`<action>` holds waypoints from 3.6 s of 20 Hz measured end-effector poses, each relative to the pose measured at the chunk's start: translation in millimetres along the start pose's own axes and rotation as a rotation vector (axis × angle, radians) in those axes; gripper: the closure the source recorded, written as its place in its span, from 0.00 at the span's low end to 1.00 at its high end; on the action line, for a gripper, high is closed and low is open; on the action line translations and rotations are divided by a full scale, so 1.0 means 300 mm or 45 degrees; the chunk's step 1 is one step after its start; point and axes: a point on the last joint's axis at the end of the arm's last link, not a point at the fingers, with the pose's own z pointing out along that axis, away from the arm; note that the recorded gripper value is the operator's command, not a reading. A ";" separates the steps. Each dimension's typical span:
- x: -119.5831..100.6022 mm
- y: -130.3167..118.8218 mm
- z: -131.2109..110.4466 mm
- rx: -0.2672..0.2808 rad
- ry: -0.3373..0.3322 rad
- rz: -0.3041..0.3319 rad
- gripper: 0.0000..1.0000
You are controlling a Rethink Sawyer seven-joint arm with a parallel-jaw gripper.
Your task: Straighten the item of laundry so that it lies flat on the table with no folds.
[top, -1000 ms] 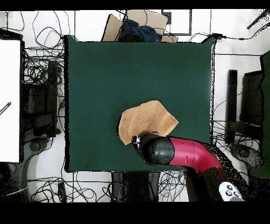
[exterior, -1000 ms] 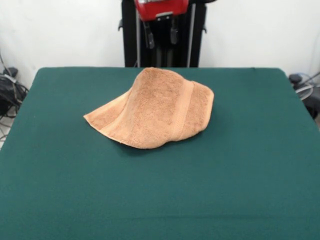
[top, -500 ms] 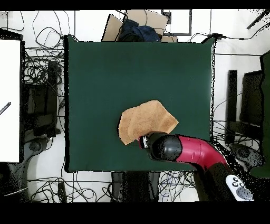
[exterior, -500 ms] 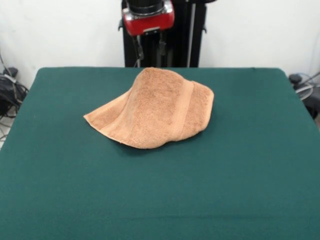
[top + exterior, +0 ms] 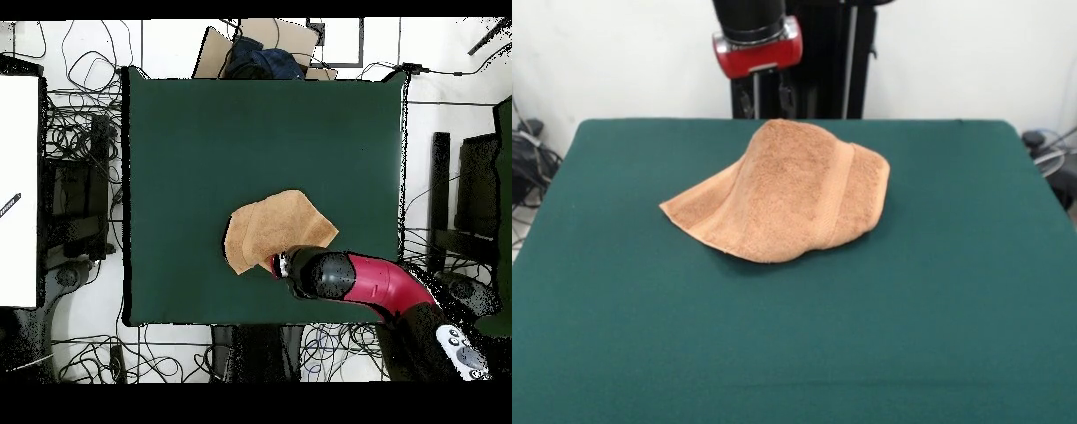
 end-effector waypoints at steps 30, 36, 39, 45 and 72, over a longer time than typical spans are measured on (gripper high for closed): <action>-0.116 -0.125 -0.062 0.066 -0.069 0.030 0.00; -0.145 -0.161 -0.083 0.085 -0.089 0.040 0.00; -0.155 -0.172 -0.090 0.092 -0.098 0.043 0.00; -0.176 -0.195 -0.103 0.111 -0.117 0.043 0.00; -0.130 -0.406 0.047 0.131 -0.096 0.049 0.00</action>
